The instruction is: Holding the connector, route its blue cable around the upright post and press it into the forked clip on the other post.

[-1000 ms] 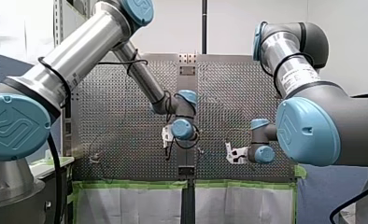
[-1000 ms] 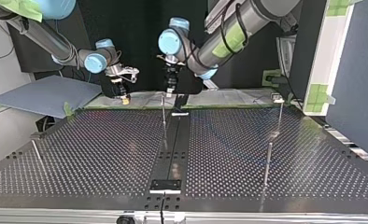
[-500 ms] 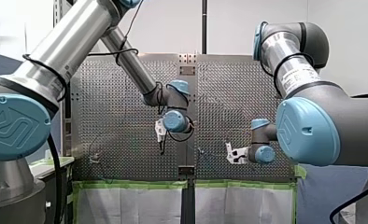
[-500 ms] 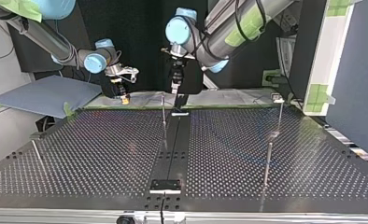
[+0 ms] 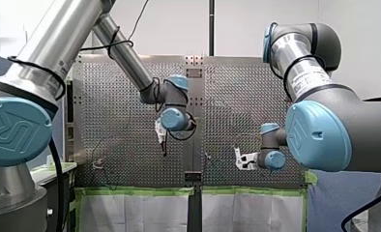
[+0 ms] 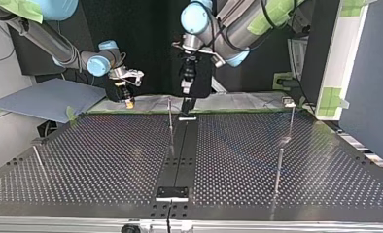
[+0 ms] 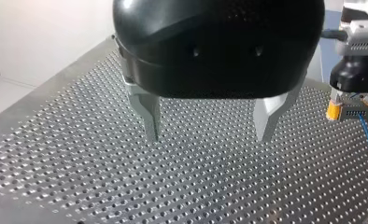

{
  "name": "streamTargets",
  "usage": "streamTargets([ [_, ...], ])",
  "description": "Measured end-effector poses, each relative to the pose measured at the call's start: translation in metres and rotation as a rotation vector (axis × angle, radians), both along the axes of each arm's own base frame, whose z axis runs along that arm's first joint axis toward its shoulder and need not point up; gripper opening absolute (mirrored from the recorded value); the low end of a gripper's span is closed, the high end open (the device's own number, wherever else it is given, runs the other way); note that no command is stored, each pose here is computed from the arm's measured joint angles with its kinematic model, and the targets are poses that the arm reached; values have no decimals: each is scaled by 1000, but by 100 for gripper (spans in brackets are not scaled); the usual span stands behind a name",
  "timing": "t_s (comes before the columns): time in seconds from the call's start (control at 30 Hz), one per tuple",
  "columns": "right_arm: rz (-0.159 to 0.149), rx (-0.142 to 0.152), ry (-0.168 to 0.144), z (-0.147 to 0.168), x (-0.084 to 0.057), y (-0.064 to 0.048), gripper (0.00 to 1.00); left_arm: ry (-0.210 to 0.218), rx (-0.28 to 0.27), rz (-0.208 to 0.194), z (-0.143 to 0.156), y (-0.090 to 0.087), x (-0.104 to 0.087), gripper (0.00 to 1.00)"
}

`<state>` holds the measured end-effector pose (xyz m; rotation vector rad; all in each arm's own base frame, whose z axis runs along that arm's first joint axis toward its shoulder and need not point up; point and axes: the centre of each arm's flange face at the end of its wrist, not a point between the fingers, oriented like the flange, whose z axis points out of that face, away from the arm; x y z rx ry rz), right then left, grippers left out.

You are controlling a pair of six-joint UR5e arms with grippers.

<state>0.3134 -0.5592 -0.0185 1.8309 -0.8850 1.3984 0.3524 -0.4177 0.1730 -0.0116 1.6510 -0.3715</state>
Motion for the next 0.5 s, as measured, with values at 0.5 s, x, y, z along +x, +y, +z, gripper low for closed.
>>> streamTargets([
  [0.5, -4, 9, 3, -1, -2, 0, 0, -48, -62, -8, 27, 33, -36, 100],
])
